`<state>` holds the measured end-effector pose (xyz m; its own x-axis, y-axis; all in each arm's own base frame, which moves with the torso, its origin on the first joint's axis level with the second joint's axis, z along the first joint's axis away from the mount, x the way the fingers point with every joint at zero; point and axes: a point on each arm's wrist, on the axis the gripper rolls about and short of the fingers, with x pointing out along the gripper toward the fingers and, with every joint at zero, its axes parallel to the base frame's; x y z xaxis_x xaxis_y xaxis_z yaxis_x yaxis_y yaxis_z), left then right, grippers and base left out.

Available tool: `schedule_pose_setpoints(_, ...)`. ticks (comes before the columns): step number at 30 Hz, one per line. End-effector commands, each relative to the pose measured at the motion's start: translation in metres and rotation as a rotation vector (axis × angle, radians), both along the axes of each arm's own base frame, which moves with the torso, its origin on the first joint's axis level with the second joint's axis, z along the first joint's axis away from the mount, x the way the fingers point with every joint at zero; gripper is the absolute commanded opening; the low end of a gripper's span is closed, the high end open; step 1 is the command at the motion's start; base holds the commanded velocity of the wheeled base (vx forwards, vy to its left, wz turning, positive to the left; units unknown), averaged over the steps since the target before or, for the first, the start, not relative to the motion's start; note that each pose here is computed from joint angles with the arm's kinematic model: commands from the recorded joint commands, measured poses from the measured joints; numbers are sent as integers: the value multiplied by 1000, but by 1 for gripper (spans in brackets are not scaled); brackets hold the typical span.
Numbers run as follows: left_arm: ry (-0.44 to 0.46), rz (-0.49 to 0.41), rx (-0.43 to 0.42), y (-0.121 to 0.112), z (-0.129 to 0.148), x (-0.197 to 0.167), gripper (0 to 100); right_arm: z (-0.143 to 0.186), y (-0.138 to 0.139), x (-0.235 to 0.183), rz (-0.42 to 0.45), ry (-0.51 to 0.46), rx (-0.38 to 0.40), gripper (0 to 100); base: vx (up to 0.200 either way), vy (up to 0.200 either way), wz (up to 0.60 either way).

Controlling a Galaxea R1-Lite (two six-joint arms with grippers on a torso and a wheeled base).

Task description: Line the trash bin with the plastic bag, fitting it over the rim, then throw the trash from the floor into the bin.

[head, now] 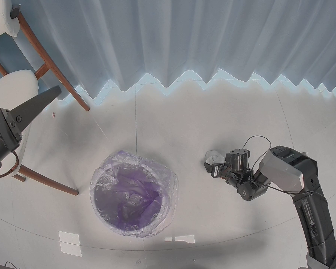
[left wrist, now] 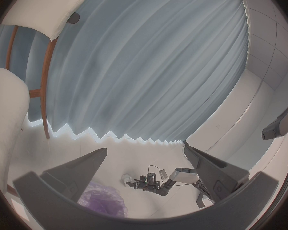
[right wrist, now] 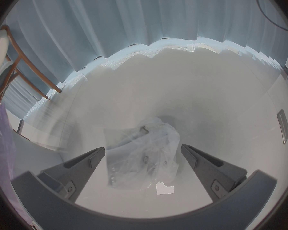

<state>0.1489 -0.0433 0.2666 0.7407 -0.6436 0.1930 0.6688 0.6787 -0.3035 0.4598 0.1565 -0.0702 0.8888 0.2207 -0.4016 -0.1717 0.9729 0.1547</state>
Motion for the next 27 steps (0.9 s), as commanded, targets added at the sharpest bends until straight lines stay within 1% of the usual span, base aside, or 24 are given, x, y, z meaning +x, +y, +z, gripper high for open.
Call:
schedule_pose_setpoints(1,6,-4,1,-1,-1,0,100,-12,-1,8,-8,20,-5,100,0,0,0)
schedule_pose_setpoints(5,7,-3,2,-1,-1,1,100,-11,-3,14,-17,15,1,100,0,0,0)
schedule_pose_setpoints(6,8,-6,3,-1,-2,1,100,-12,-4,14,-19,18,0,0,0,0,0)
schedule_pose_setpoints(9,7,-6,4,-1,-2,1,100,-12,-4,14,-21,16,3,0,0,0,0)
schedule_pose_setpoints(16,6,-6,5,-1,-2,1,100,-12,-5,10,-60,23,15,0,0,0,0)
schedule_pose_setpoints(18,4,-6,3,-1,-1,1,100,-5,-6,6,-77,17,22,0,0,0,0)
schedule_pose_setpoints(20,2,-3,4,-1,-1,1,100,24,-1,-8,-91,-15,102,0,0,0,0)
schedule_pose_setpoints(22,2,-3,5,-1,-1,1,100,60,11,-34,-70,-44,187,0,0,0,0)
schedule_pose_setpoints(23,4,-4,5,-1,-2,1,100,69,13,-41,-66,-48,205,0,0,0,0)
schedule_pose_setpoints(24,3,-4,7,-1,-2,0,100,97,17,-67,-44,-62,257,0,0,0,0)
schedule_pose_setpoints(27,15,-15,14,-2,-7,-3,100,147,30,-128,40,-86,345,0,0,0,0)
